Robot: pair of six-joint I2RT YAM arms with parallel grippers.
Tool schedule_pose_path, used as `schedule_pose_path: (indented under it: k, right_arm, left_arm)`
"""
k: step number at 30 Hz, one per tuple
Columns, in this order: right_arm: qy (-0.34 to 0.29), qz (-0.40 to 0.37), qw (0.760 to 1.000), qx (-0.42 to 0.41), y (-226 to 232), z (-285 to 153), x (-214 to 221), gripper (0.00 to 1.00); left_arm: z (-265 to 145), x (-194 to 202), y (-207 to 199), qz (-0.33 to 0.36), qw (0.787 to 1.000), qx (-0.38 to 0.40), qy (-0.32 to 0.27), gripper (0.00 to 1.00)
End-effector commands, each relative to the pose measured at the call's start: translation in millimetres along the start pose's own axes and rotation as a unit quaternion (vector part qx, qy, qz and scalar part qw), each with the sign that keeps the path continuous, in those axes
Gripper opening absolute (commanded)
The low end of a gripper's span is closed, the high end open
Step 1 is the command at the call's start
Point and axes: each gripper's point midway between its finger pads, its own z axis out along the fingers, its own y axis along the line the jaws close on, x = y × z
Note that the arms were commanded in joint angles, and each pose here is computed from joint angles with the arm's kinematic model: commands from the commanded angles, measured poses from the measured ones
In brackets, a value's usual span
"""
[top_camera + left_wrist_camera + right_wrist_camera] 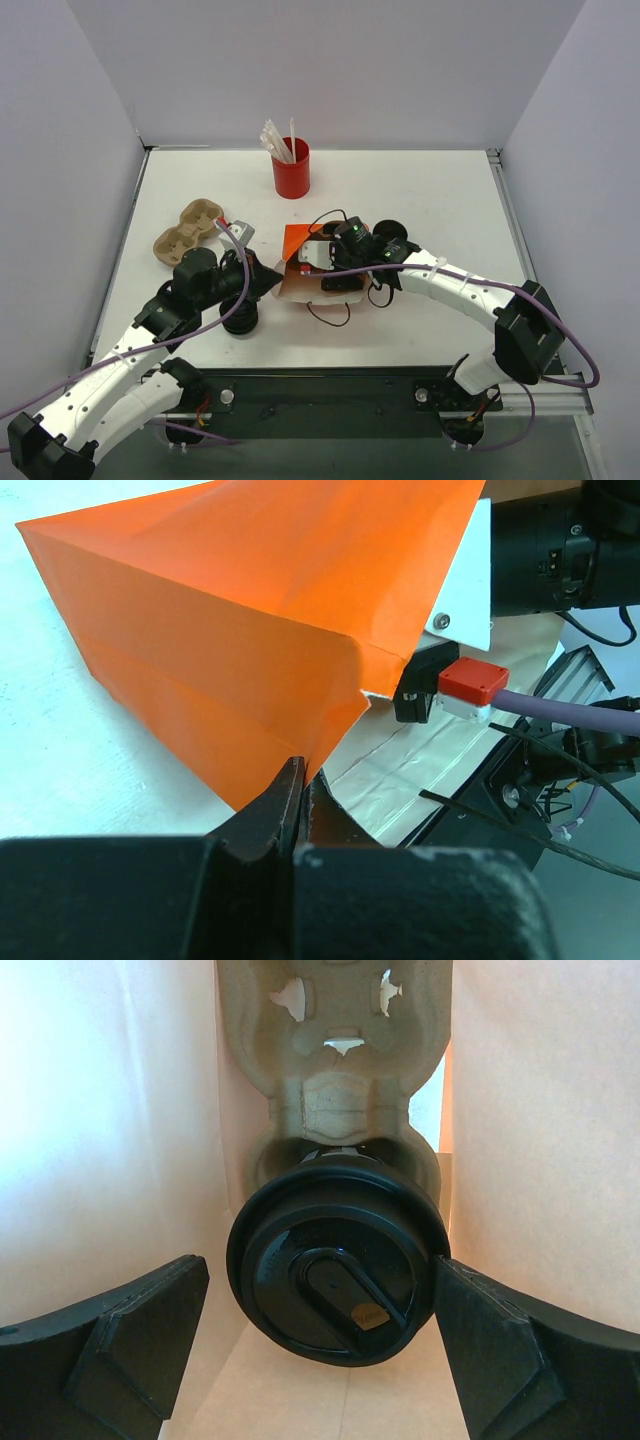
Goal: Pack the takeout coffee
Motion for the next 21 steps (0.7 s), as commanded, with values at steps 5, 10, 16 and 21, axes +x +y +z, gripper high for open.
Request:
schedule_pose_path:
  k: [5, 10, 16, 21]
  right_arm:
    - [-0.004, 0.041, 0.998, 0.053, -32.2, -20.5, -5.7, 0.79]
    - [-0.006, 0.047, 0.998, 0.049, -31.3, -24.9, -7.3, 1.0]
    - [-0.017, 0.052, 0.997, 0.05, -38.6, -31.1, -15.6, 1.0]
    - [-0.028, 0.05, 0.998, 0.034, -35.8, -33.6, -21.0, 0.93]
  left_arm:
    - [-3.2, -1.3, 2.1, 0.004, 1.0, -0.016, 0.018, 0.0]
    - [-4.7, -10.2, 0.6, -0.006, 1.0, -0.026, 0.013, 0.0]
    - [-5.2, -15.4, -1.2, -0.004, 0.999, -0.03, 0.016, 0.0]
    - [-5.9, -19.4, -3.1, -0.005, 0.999, -0.03, 0.016, 0.0]
